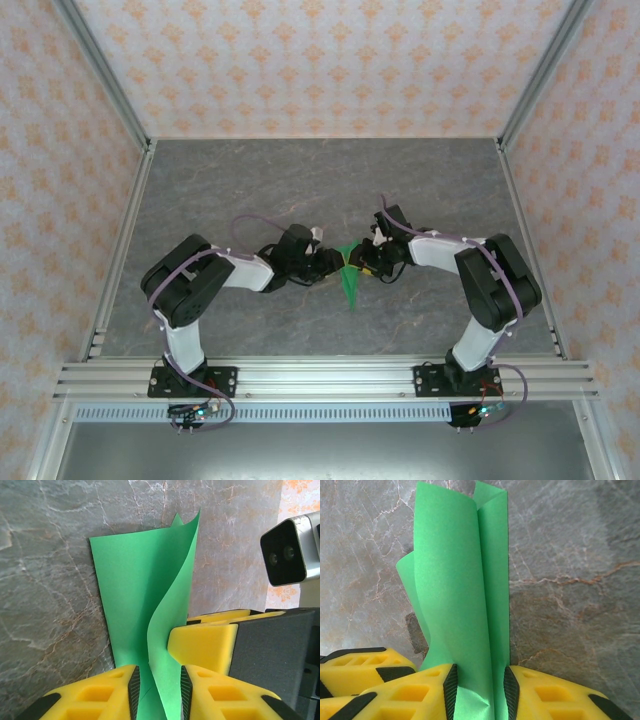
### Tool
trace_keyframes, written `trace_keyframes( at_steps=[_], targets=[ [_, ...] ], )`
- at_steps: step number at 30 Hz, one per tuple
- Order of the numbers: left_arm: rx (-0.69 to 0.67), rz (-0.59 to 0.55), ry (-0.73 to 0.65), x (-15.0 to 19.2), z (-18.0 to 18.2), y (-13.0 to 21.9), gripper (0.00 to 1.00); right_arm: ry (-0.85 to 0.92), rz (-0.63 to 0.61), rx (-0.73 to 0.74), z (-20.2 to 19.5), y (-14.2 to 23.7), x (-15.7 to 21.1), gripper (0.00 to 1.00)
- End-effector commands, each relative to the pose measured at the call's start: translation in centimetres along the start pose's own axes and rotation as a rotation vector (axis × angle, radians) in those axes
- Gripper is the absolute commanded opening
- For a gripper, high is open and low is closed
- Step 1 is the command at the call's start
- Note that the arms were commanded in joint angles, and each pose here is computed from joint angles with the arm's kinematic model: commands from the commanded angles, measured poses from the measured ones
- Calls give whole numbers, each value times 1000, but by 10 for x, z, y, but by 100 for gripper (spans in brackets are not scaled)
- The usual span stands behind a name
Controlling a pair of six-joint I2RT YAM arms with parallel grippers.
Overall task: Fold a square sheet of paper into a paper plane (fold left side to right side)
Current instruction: Fold the wing for the fifth time at the center of the table.
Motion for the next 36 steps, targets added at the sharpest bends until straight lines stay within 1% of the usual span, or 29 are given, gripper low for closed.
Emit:
trace_keyframes(
  at_steps=[1,10,13,17,18,25,28,32,36],
  targets=[
    [47,-5,-5,-8,-10,-4,29,-6,33,73,-16,-14,8,36],
    [43,11,3,-8,-7,-10,22,-6,34,71,-15,-14,8,36],
    [32,10,7,-8,-5,-10,16,-7,36,69,-15,-14,8,36],
    [-7,1,-2,-8,0,-9,2,-2,18,32,-10,-10,6,36],
    [-18,-1,-7,-8,1,-9,0,1,8,21,-7,-8,5,36],
    [-63,-7,-44,-9,3,-7,0,19,-82,-59,10,19,-7,40],
    [-69,-10,-54,-9,3,-7,0,15,-120,-103,15,31,-14,49],
    [-61,-11,-61,-11,1,-8,0,11,-117,-139,21,31,-23,57],
    [-63,-6,-68,-11,1,-8,0,-7,-91,-160,24,21,-28,59]
  ],
)
Point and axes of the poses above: each hand's point on the last joint's axis, 136 mm out from that joint toward the fingers, its own y axis back along the fingers, its own z axis along the line the jaws close on, x = y × z, the point moved 8 cm from there along y, back along the fingers, and after that the axes turned 1 degree about y, right-handed, at the moved point
